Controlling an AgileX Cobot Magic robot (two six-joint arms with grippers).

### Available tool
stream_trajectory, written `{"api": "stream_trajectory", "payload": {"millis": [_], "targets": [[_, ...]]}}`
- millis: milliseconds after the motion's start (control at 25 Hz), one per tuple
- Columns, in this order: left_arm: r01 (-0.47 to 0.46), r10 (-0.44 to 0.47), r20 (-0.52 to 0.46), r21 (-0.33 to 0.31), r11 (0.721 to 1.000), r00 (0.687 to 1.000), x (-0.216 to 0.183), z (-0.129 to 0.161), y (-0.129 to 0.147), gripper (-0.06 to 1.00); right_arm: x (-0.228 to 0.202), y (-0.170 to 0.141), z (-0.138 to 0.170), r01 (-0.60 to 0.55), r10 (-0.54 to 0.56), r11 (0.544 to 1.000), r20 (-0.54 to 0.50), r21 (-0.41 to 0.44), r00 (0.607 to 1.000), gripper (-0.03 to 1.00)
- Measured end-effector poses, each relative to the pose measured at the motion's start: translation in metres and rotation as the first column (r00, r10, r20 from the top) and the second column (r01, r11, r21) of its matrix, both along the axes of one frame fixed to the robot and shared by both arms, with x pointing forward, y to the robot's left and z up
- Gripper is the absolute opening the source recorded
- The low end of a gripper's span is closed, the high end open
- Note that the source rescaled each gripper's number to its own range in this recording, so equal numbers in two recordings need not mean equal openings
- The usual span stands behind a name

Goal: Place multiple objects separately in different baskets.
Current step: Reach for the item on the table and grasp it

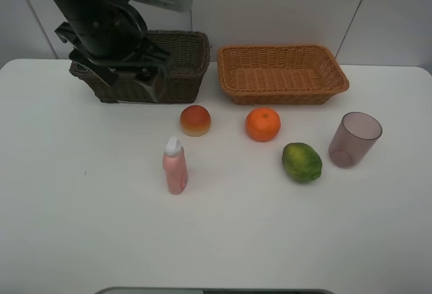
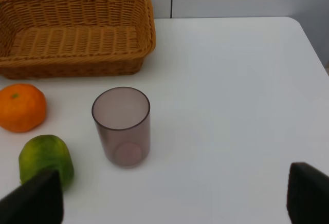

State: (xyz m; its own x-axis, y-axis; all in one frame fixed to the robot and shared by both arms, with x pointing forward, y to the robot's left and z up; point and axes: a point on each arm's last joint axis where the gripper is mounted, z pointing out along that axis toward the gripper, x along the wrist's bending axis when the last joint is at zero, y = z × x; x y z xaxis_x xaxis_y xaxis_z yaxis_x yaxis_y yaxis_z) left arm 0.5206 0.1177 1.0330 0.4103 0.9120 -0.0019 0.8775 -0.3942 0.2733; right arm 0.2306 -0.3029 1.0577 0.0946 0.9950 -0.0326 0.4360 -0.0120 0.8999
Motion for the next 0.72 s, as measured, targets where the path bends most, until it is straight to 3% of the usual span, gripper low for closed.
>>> {"api": "stream_trajectory", "payload": {"millis": [240,720], "targets": [[-0.026,0.025,-0.089,-0.02,0.999,0.996,-0.006,-0.02,-0.018,1.0,0.0,0.0,0.0,0.0,0.0,1.0,0.0,0.0,1.0,0.89],[-0.045,0.05,-0.184,0.029,0.999,0.982,-0.022,-0.049,-0.048,1.0,0.0,0.0,0.0,0.0,0.0,1.0,0.0,0.0,1.0,0.89]]}}
